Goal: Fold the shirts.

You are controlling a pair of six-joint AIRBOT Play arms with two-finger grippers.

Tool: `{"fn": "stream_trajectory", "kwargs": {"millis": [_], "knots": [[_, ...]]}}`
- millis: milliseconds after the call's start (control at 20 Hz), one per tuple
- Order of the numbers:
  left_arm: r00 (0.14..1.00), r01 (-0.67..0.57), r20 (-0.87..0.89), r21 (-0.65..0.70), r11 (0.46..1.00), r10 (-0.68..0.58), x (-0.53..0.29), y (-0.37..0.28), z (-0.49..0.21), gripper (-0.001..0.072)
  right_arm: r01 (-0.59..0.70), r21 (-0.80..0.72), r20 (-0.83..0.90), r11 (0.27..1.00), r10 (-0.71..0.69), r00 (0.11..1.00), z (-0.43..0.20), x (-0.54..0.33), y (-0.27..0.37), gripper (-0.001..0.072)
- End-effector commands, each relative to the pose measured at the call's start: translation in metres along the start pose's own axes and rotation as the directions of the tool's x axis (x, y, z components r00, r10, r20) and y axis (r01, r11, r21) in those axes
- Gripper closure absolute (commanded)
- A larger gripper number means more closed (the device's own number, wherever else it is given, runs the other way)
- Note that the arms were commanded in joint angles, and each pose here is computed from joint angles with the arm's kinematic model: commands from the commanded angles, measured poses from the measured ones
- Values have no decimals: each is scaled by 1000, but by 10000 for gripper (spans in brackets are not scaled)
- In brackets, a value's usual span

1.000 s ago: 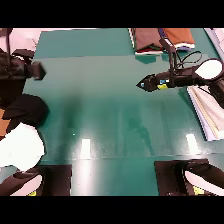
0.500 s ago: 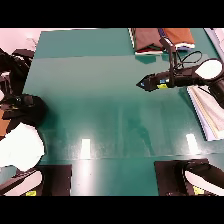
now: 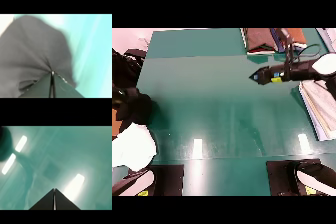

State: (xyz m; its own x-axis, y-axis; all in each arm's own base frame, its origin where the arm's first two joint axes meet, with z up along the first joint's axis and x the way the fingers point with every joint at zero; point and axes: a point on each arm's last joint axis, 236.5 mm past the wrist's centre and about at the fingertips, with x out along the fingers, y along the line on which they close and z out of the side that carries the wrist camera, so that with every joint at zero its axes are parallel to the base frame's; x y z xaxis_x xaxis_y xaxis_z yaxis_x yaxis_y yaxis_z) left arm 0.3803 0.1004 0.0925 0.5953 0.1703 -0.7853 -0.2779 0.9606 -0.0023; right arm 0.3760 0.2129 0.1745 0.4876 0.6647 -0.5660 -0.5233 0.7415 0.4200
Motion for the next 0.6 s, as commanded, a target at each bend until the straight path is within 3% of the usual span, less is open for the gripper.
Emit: {"fn": "stream_trajectory", "kwargs": {"millis": [0, 100, 250, 400, 550], "knots": [[932, 107, 343, 49, 993, -117, -126, -33, 88, 687, 6, -92, 140, 996, 7, 990, 59, -35, 25, 692], [837, 168, 504, 135, 977, -213, -214, -65, 117, 687, 62, -169, 218, 984, -23, 976, 91, -62, 34, 692], [697, 296, 578, 309, 904, -425, -307, -129, 123, 688, 217, -200, 336, 956, -141, 931, 132, -109, 31, 692], [573, 422, 535, 457, 783, -621, -348, -193, 106, 688, 364, -183, 407, 913, -267, 873, 155, -150, 19, 692], [557, 516, 356, 560, 648, -750, -334, -267, 71, 688, 406, -95, 418, 909, -333, 845, 159, -182, 2, 692]]}}
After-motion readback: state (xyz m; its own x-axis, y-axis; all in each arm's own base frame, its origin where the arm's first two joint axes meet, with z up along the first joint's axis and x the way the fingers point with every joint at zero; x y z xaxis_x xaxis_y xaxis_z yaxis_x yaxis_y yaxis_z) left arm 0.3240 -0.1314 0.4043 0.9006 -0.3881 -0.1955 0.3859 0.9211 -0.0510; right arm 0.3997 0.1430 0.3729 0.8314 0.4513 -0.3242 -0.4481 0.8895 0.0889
